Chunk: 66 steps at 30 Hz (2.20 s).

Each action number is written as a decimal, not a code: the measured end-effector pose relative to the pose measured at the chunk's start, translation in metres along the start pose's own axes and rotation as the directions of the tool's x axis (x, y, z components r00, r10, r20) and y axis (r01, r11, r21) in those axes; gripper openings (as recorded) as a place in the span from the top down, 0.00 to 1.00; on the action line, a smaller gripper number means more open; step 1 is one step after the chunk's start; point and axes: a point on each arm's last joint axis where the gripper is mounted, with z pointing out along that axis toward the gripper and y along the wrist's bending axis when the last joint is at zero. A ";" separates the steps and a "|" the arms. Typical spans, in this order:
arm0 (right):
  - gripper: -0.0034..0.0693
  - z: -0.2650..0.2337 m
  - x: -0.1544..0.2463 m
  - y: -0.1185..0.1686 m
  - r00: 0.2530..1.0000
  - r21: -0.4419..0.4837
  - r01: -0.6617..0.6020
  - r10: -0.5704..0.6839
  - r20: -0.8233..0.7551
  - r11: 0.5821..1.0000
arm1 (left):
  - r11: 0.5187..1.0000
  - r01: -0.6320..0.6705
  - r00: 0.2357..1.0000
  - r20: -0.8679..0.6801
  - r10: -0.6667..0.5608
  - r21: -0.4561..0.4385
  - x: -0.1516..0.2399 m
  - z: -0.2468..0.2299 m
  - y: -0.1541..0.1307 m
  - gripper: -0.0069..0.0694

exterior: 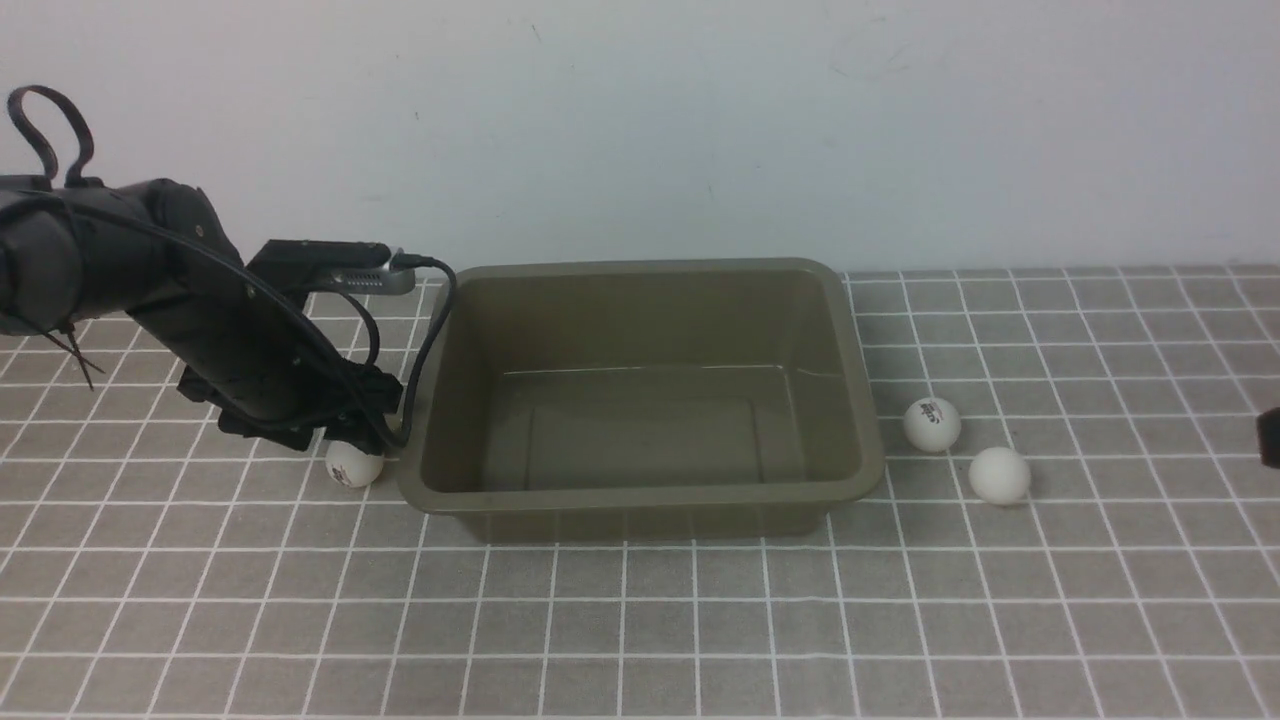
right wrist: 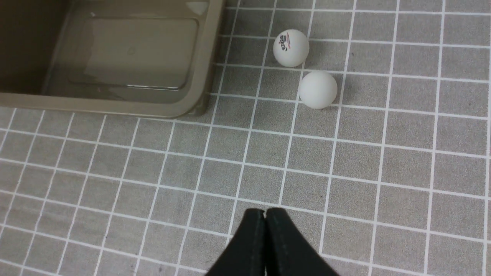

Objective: Put the table tennis balls into the box on the grey coffee tablecloth.
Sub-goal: 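Reach for and grasp a ping pong ball on the table beside the basket, then drop the ball into the bin, then reach for and grasp a ping pong ball on the table, then release the ping pong ball into the bin and lift the gripper away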

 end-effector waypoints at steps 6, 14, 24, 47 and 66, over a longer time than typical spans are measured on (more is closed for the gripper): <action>0.96 0.027 -0.009 -0.012 0.997 0.084 -0.031 0.037 -0.069 0.996 | 1.000 0.005 1.000 -0.023 -0.005 0.000 0.002 0.013 0.002 0.36; 0.79 0.081 -0.023 -0.033 0.987 0.192 -0.074 0.100 -0.126 0.979 | 0.999 0.014 0.988 -0.153 -0.009 0.029 0.011 0.006 -0.002 0.46; 0.28 0.170 -0.050 -0.049 0.964 0.184 -0.087 0.130 -0.233 0.979 | 0.995 -0.052 0.996 0.070 0.047 0.079 -0.007 -0.107 -0.046 0.46; 0.45 0.273 -0.057 -0.046 0.899 0.028 -0.024 0.034 -0.437 0.999 | 0.972 -0.221 0.974 -0.037 0.225 0.084 -0.049 -0.092 -0.114 0.48; 0.23 0.232 -0.124 0.110 0.951 -0.293 0.241 -0.285 -0.118 0.925 | 0.998 0.003 0.984 -0.177 0.008 0.064 -0.049 -0.057 0.010 0.66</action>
